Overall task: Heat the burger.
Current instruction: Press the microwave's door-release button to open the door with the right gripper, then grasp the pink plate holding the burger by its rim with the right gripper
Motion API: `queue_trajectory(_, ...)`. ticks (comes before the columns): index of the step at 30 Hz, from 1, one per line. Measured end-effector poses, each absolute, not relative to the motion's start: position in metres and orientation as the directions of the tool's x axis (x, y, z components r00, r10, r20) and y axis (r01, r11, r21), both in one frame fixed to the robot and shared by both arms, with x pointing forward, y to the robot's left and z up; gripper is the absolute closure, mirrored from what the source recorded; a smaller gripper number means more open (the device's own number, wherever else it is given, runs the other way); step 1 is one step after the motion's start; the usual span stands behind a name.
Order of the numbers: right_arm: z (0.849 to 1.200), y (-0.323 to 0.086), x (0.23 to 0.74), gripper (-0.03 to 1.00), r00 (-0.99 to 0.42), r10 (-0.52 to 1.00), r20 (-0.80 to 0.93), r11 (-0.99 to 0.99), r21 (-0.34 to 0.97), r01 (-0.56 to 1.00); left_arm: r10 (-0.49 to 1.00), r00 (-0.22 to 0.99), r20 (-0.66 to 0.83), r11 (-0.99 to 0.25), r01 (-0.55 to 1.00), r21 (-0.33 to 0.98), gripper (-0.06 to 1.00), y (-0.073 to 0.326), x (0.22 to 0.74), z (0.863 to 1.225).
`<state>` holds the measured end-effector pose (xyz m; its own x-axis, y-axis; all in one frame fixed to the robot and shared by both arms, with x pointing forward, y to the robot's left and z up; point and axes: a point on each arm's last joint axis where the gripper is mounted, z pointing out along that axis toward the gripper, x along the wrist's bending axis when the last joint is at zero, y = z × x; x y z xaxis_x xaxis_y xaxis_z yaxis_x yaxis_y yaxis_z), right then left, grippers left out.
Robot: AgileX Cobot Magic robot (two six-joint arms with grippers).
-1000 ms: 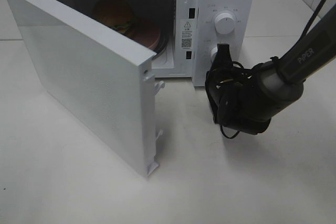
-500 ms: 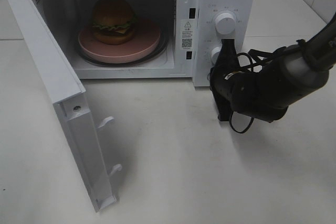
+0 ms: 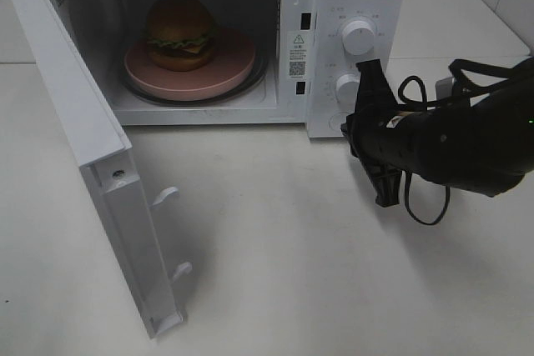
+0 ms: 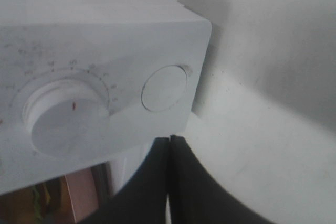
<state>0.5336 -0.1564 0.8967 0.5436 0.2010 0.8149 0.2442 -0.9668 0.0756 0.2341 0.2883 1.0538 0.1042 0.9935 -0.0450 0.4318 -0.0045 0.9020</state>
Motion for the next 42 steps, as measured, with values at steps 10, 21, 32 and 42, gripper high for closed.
queue_trajectory(10, 0.922, -0.158, 0.508, 0.96, 0.457, 0.624, 0.634, -0.729, 0.262, 0.632, 0.994, 0.104, -0.045, -0.004, 0.432, 0.902, -0.04, 0.288, 0.234, 1.054)
queue_trajectory(21, 0.961, -0.154, 0.504, 0.96, -0.016, 0.933, 0.359, -0.111, 0.331, 0.937, 0.994, 0.104, -0.045, -0.004, 0.432, 0.902, -0.04, 0.288, 0.234, 1.054)
queue_trajectory(32, 0.971, -0.160, 0.492, 0.95, -0.661, 0.745, 0.096, 0.631, 0.220, 0.744, 0.994, 0.104, -0.045, -0.004, 0.432, 0.902, -0.04, 0.288, 0.234, 1.054)
queue_trajectory(42, 0.977, -0.165, 0.493, 0.92, -0.992, 0.113, -0.054, 0.983, 0.155, 0.103, 0.994, 0.104, -0.045, -0.004, 0.432, 0.902, -0.04, 0.288, 0.234, 1.054)
